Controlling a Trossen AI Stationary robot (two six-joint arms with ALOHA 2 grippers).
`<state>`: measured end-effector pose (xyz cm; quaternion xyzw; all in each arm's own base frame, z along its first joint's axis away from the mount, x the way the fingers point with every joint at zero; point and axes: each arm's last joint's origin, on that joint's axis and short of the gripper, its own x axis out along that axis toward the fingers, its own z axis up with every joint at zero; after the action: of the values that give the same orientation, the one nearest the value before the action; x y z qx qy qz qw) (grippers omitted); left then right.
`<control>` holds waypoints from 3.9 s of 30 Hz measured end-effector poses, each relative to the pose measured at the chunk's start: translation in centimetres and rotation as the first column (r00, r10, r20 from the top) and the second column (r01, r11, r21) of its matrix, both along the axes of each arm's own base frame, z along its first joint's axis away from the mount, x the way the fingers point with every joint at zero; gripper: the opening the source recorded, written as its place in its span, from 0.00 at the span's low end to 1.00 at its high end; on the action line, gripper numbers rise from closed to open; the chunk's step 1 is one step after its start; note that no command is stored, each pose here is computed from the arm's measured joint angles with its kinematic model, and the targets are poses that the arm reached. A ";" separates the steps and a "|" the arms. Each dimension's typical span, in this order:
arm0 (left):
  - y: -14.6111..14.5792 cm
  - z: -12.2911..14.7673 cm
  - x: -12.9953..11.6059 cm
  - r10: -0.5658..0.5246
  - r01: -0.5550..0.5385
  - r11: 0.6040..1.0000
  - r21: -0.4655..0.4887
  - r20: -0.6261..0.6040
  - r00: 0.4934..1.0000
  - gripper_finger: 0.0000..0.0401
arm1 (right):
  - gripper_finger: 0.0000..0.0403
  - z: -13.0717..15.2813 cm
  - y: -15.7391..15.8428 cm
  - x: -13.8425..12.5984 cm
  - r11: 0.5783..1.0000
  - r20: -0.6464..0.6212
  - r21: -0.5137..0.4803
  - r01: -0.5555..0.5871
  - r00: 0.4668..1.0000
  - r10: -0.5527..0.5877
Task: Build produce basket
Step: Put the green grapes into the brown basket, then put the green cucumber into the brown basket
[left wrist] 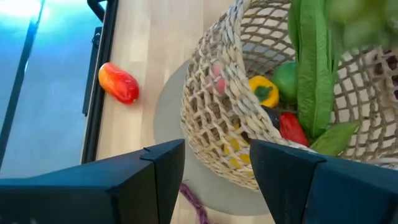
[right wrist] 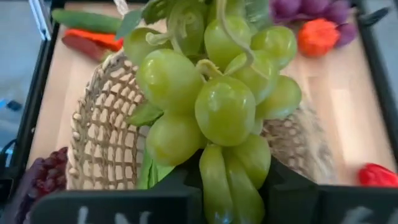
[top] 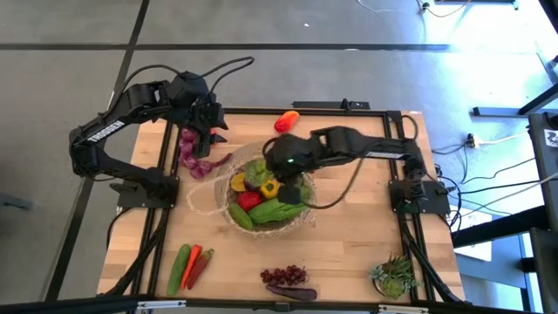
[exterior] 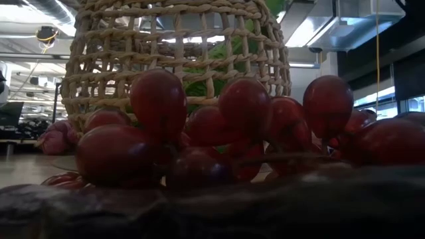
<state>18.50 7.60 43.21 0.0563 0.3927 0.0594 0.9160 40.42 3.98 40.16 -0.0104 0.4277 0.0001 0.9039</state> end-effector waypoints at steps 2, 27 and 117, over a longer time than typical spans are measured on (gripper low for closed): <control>0.0 0.0 0.0 0.000 0.000 1.000 0.000 0.000 1.000 0.43 | 0.13 -1.2 0.2 1.0 1.000 -0.022 0.007 -0.026 0.999 0.027; 0.0 0.0 0.0 -0.001 0.001 1.000 0.000 0.000 1.000 0.43 | 0.13 -11.3 -0.9 3.3 0.956 -0.488 -0.165 0.244 0.822 -0.294; 0.0 0.0 0.0 0.001 -0.001 1.000 -0.001 0.001 1.000 0.43 | 0.55 -8.8 -4.2 4.0 0.885 -0.251 -0.344 0.315 0.877 -0.410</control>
<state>18.50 7.61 43.21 0.0554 0.3925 0.0597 0.9162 44.43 -0.19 31.39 -0.0625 0.5562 -0.2326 0.7954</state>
